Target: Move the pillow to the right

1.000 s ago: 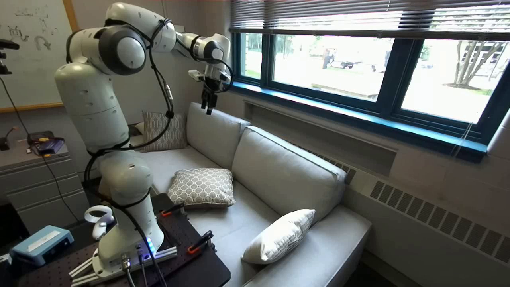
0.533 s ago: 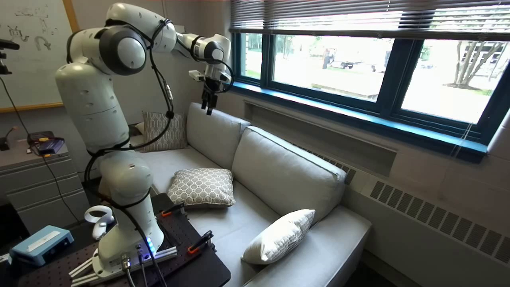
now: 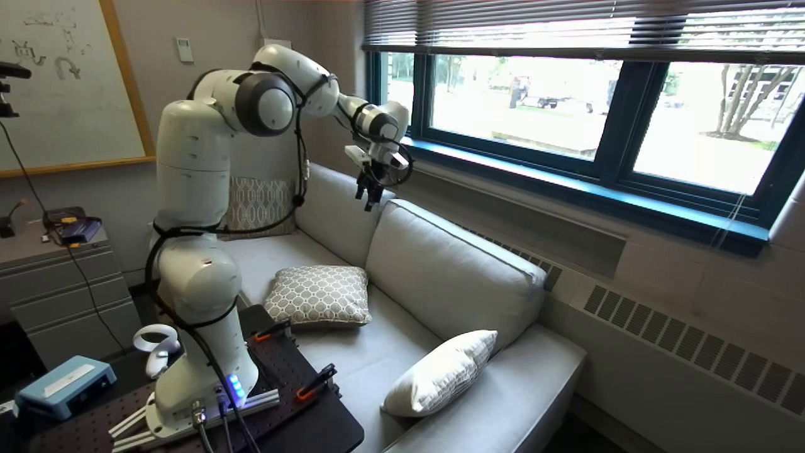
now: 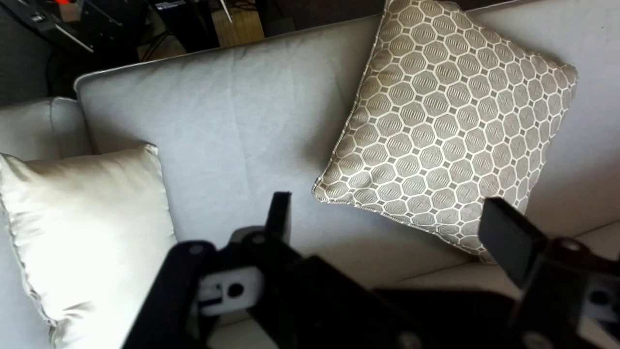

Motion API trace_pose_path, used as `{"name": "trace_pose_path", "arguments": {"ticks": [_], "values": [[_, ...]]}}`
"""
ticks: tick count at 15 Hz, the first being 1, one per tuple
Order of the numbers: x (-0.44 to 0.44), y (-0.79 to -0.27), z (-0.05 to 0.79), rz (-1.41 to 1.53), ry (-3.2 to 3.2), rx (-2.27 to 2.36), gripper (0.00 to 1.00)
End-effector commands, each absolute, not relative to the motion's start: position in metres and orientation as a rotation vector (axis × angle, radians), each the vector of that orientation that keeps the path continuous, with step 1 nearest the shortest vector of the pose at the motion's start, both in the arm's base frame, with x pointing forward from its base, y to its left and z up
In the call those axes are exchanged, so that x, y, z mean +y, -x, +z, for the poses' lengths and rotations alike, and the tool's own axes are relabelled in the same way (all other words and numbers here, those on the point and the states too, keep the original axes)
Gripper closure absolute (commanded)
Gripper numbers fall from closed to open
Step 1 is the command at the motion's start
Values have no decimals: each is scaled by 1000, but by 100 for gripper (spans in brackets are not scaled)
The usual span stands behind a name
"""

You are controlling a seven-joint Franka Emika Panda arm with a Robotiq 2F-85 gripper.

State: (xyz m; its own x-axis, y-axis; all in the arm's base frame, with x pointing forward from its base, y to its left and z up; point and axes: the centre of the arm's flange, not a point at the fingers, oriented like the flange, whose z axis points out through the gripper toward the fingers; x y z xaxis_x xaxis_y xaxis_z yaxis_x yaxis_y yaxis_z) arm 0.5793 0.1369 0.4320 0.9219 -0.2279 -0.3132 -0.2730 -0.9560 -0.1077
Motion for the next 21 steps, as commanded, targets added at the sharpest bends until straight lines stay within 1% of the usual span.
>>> {"name": "trace_pose_path", "arguments": {"ticks": [1, 5, 8, 10, 13, 19, 21], "values": [[111, -655, 370, 538, 2805, 400, 0], [86, -699, 269, 664, 2674, 460, 0], [97, -712, 190, 790, 2599, 477, 0], [108, -704, 156, 876, 2585, 497, 0], [120, -691, 130, 947, 2586, 539, 0], [115, -695, 97, 940, 2553, 946, 0], [116, -705, 92, 921, 2509, 1077, 0]]}}
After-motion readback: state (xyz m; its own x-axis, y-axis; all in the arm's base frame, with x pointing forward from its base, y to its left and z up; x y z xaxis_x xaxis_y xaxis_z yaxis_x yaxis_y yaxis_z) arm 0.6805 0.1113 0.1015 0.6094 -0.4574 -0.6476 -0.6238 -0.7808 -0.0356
